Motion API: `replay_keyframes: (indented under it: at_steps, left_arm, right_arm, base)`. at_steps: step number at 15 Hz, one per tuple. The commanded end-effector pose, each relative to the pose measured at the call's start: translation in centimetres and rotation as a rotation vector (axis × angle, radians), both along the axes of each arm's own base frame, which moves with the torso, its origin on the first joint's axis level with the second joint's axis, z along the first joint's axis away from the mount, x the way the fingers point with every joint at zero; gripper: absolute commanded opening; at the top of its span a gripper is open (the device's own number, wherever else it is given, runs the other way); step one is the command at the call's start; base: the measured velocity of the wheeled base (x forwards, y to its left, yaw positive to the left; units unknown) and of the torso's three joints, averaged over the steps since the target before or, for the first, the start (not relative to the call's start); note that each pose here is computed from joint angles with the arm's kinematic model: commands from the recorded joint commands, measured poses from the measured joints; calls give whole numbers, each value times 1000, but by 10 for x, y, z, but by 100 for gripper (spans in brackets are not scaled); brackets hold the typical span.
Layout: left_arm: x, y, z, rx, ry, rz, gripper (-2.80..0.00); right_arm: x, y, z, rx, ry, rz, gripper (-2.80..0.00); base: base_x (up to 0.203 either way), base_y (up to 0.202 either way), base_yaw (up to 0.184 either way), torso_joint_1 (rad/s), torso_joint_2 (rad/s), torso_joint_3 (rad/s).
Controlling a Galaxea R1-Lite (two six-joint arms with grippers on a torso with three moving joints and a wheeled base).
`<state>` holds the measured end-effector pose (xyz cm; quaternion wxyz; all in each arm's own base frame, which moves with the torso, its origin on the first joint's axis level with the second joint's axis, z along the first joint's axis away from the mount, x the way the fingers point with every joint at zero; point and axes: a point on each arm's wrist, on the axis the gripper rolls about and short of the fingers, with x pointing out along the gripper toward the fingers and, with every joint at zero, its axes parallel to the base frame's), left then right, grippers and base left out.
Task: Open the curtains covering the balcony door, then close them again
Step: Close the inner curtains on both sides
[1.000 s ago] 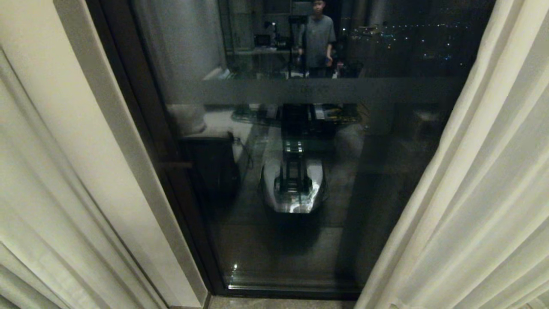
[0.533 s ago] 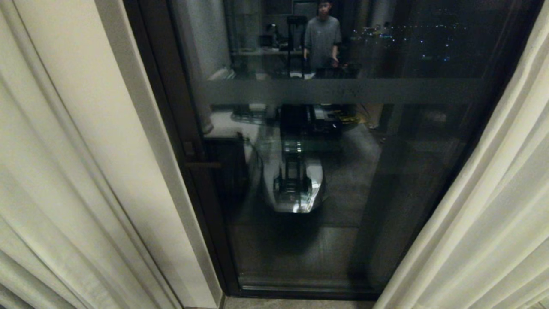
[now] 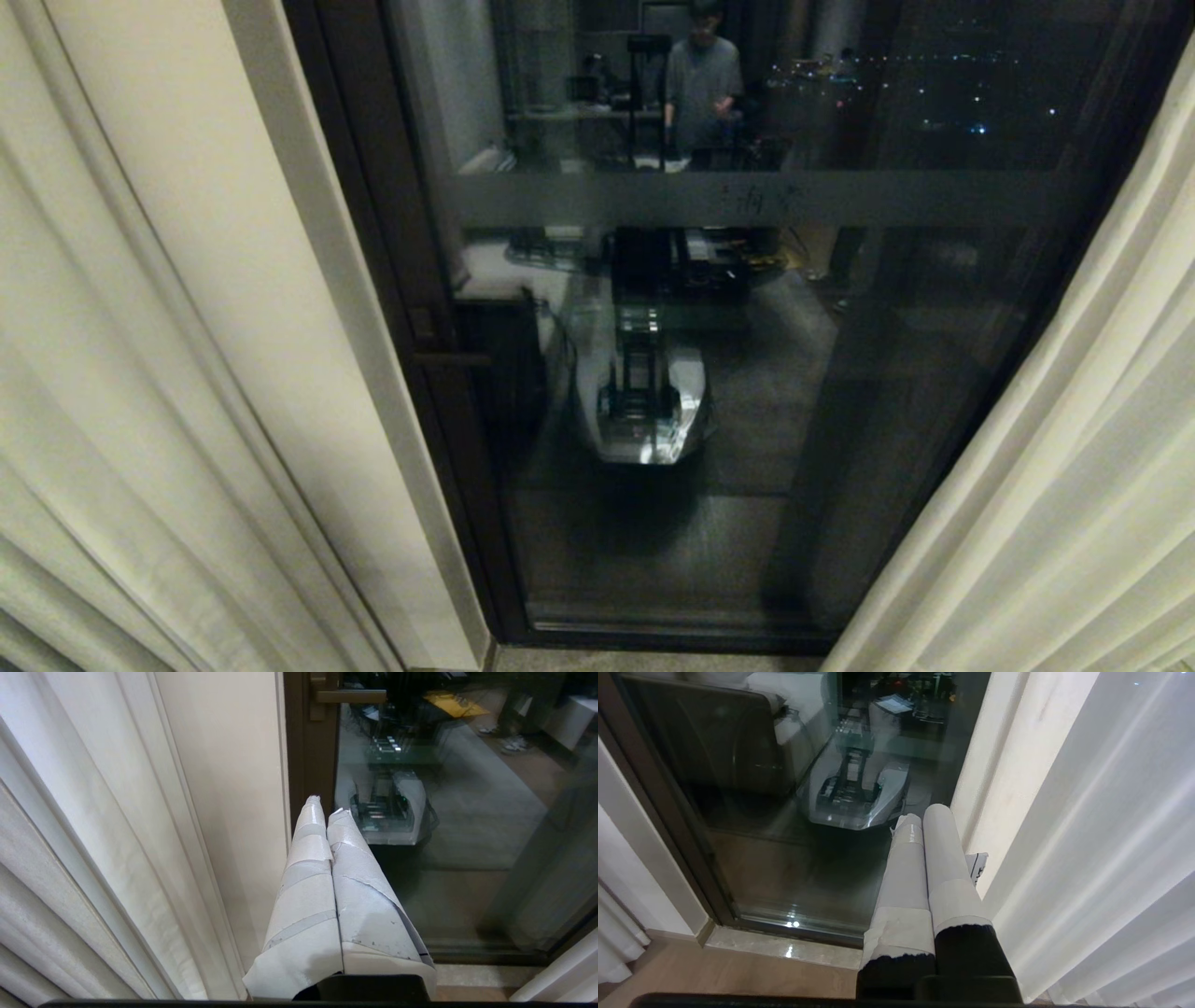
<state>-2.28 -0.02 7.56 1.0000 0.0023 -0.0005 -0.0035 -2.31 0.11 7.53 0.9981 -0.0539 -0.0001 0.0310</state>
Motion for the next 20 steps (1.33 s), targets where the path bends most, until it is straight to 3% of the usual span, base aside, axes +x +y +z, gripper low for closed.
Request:
replay_keyframes:
  at_steps: [1,12,16,20]
  left_arm:
    - [0,0,0,0,-1,1,-280]
    - [-1,0,5,38,-22,-8,-280]
    - [-15,0,45,36,-147,23,-280]
    - [-13,2,108,35,-178,97,-280]
  right_arm:
    - [0,0,0,-1,1,1,-280]
    - [0,0,0,-1,1,1,-280]
    - [0,0,0,-1,1,1,-280]
    - [0,0,0,-1,1,1,-280]
  base:
    - [0,0,0,0,0,0]
    - [0,0,0,0,0,0]
    - [0,0,0,0,0,0]
    - [0,0,0,0,0,0]
